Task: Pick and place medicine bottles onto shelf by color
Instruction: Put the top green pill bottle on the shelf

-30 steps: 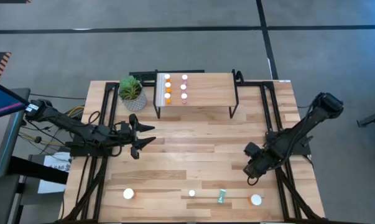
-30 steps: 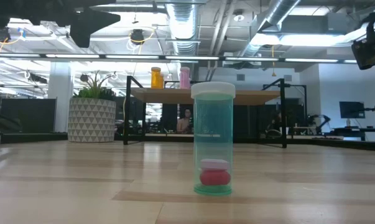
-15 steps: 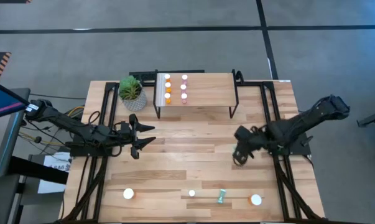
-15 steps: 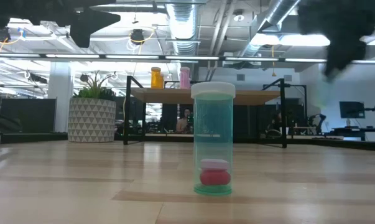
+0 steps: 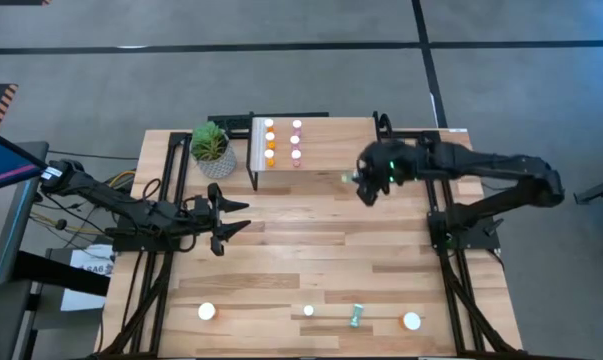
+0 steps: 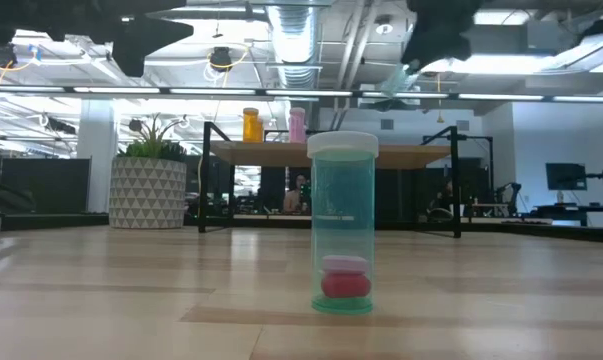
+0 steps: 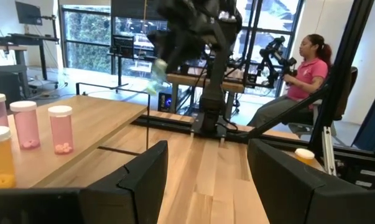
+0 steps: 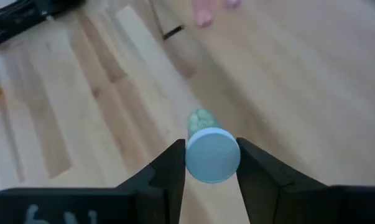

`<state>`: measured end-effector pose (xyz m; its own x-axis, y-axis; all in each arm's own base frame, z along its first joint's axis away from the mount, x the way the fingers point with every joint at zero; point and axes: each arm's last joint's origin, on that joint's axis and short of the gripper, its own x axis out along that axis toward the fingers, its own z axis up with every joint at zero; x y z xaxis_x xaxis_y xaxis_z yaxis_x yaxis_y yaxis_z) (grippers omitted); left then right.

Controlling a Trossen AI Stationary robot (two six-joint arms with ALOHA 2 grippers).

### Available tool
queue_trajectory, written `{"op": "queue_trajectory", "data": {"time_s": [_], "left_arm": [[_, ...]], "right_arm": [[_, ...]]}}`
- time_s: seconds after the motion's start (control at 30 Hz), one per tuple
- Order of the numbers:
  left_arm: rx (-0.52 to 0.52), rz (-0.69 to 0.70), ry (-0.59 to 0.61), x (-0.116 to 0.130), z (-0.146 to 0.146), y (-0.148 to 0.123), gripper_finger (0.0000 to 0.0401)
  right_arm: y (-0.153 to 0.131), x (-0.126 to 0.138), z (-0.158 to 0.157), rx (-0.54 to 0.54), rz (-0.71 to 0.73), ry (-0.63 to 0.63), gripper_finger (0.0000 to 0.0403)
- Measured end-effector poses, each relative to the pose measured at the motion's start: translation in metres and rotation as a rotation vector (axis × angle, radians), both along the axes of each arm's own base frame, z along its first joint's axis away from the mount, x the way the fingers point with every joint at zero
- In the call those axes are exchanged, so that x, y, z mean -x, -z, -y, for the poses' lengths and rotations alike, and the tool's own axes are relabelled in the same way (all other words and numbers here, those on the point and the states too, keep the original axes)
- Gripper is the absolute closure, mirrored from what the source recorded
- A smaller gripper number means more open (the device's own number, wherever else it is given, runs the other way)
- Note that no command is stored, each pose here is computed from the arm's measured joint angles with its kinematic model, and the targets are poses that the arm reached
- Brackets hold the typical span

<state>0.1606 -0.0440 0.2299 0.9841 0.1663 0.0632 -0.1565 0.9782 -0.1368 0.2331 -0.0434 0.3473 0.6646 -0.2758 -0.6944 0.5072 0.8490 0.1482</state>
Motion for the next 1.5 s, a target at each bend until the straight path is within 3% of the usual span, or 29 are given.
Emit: {"op": "queue_trajectory", "data": {"time_s": [0.53,0.83,1.1,1.5], "left_arm": [[-0.014,-0.031,-0.011,0.0,0.0,0.003,0.0193],[-0.023,-0.058,-0.011,0.0,0.0,0.006,0.0193],[-0.015,-0.079,-0.011,0.0,0.0,0.008,0.0193],[-0.015,-0.08,-0.011,0.0,0.0,0.008,0.0193]], "right_arm": [[-0.03,-0.062,0.109,0.1,-0.078,-0.013,0.0253],[-0.022,-0.092,0.155,0.063,-0.239,-0.008,0.0253],[-0.008,-0.101,0.178,-0.014,-0.369,0.011,0.0253],[0.002,-0.104,0.188,-0.043,-0.408,0.025,0.0253]]}}
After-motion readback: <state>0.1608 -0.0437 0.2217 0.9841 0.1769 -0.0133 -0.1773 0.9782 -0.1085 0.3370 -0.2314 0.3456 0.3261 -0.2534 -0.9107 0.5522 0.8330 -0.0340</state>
